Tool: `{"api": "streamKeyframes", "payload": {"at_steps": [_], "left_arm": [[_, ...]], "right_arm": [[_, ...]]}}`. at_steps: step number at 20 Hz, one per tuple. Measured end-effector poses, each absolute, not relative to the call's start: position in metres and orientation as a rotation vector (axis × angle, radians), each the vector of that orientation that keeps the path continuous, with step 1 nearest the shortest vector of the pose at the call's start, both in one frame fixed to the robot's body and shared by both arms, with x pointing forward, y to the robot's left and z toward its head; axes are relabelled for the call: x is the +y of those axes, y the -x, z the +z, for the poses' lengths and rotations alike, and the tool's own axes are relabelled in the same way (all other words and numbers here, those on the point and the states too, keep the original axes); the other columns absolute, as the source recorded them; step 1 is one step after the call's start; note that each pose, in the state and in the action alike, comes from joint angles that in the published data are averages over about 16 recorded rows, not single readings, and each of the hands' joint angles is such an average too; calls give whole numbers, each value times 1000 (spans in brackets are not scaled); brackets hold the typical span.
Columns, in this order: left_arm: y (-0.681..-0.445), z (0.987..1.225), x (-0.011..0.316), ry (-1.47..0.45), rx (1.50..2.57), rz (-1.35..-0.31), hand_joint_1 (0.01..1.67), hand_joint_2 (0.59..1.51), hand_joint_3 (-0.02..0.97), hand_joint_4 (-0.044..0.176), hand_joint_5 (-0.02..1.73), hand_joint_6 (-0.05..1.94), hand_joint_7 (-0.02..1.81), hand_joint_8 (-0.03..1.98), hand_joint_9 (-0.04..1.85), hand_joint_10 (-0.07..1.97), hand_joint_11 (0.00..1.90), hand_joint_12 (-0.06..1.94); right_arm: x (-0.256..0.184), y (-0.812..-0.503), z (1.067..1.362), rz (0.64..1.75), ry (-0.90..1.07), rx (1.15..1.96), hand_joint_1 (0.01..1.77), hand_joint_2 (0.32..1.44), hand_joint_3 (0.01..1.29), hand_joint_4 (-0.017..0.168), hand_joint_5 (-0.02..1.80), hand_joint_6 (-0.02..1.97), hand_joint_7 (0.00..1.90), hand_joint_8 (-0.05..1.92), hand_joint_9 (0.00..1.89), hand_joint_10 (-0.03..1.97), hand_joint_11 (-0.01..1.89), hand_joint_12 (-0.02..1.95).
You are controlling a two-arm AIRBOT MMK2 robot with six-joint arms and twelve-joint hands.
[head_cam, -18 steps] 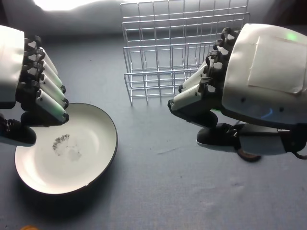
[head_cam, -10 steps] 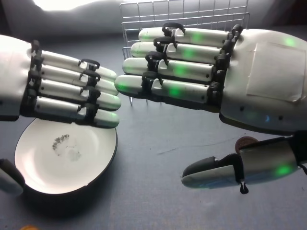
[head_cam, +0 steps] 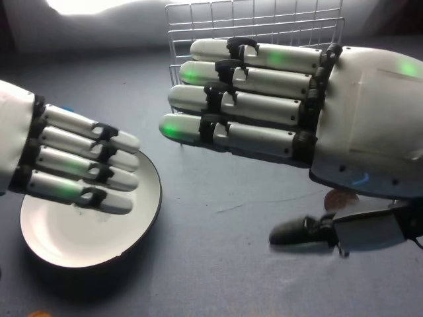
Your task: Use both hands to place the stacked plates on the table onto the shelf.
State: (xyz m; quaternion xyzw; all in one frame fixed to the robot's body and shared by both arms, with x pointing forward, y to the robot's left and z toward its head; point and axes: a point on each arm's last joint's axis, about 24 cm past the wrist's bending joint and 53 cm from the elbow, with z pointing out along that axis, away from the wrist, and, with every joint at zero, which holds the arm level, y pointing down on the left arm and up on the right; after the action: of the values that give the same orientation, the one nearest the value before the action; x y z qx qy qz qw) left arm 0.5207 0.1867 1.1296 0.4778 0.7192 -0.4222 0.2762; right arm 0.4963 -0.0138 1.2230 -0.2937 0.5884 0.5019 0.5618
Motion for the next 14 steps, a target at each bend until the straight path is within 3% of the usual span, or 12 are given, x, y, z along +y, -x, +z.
{"api": "streamKeyframes", "payload": {"at_steps": [8,14], "left_arm": [[-537,1088,229,-1271,2064,-1050,16,1109,13,2,20,-14,17,-11,22,7,15,-15],[-541,1061,251,-1240,2150,-1020,17,1108,13,1,19,-14,16,-11,22,7,14,-13]], "right_arm": [[-13,-492,1220,1162,723,1353,970,927,17,3,21,17,12,6,25,1,19,398],[-11,-494,1210,1125,750,1373,1087,918,17,3,24,17,16,6,48,1,21,616]]}}
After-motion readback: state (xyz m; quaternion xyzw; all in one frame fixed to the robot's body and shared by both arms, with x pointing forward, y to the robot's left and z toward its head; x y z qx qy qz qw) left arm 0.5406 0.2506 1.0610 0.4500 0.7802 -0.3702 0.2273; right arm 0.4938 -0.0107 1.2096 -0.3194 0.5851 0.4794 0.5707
